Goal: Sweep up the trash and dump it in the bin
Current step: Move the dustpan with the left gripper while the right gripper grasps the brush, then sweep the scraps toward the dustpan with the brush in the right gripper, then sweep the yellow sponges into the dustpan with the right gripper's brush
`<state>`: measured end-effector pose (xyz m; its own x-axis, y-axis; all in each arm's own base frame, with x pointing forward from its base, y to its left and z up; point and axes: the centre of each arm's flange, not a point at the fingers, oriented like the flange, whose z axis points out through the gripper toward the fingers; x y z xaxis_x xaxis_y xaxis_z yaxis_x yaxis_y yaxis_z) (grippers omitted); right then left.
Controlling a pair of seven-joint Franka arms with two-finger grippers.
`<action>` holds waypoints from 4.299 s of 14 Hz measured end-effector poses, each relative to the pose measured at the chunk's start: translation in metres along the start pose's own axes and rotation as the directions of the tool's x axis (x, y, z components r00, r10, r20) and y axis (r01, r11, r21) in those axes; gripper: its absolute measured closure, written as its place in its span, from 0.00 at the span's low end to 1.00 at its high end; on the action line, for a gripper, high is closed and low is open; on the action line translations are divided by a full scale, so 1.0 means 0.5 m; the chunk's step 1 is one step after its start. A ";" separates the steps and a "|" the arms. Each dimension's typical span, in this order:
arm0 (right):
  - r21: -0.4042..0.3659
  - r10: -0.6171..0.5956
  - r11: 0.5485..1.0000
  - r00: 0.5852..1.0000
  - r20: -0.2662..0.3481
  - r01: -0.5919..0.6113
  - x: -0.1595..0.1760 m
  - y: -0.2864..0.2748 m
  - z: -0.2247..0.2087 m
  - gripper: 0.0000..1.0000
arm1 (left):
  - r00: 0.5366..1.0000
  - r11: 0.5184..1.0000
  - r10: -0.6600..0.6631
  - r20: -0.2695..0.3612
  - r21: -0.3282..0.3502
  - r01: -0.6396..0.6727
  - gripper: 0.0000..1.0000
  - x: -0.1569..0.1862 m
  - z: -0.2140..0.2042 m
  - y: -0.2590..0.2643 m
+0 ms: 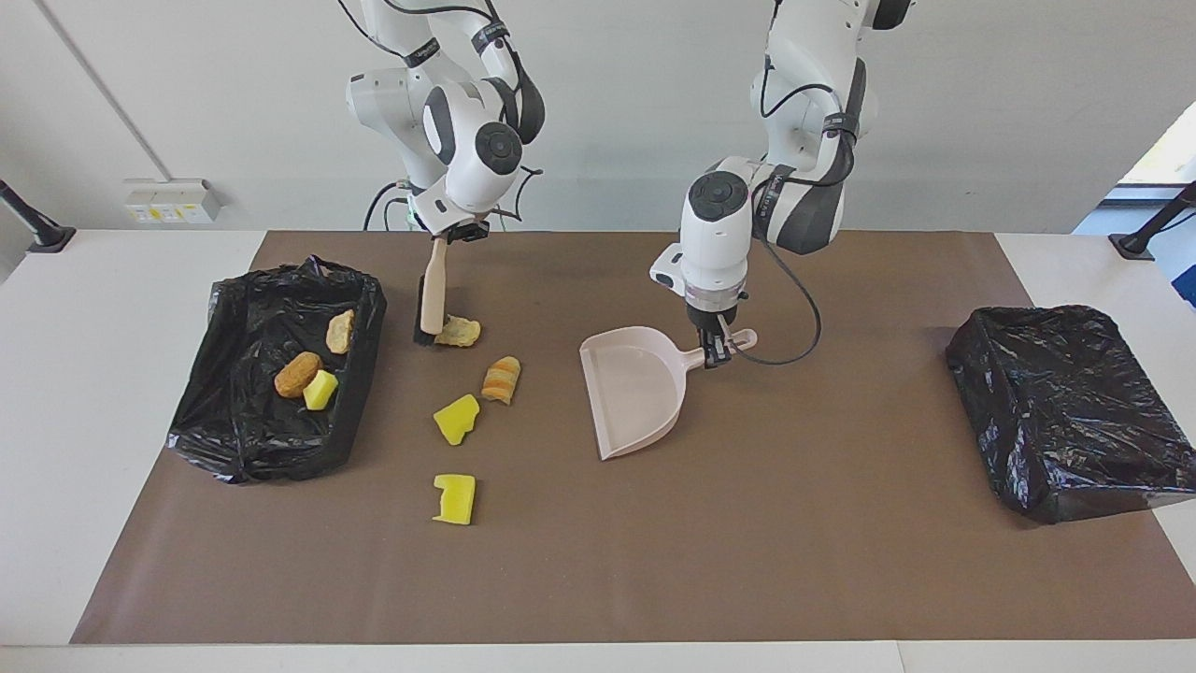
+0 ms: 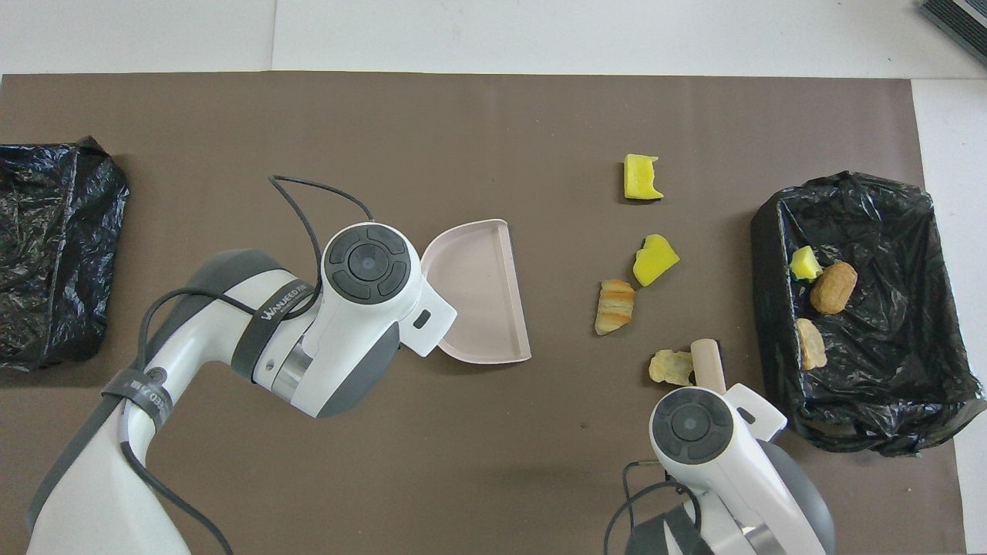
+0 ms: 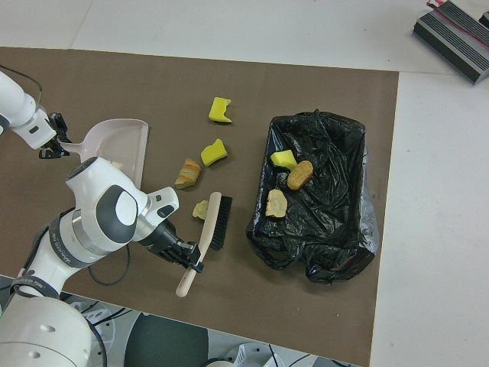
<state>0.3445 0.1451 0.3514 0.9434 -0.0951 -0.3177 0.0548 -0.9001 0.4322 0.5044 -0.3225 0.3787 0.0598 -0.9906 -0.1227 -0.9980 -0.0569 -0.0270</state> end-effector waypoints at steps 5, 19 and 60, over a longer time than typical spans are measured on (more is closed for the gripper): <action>0.233 -0.059 0.971 0.998 -0.024 0.063 0.057 -0.021 -0.005 0.74 | 1.000 1.000 0.021 0.008 -0.010 -0.020 0.68 0.009 0.007 0.027; 0.807 -0.027 0.590 1.000 -0.004 0.019 0.118 -0.131 -0.127 0.74 | 1.000 1.000 0.022 0.015 -0.019 -0.022 0.68 0.002 0.015 0.037; 0.740 -0.115 0.648 0.984 -0.138 0.180 0.206 -0.196 -0.230 0.74 | 1.000 0.999 0.003 0.030 -0.035 -0.002 0.68 -0.013 0.029 0.037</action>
<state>0.4741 0.2724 0.3733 0.9669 0.0689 -0.2457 -0.0369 -0.9151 -0.4016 0.4856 -0.3156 0.3648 0.0570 -0.9867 -0.1521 -0.9982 -0.0590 0.0084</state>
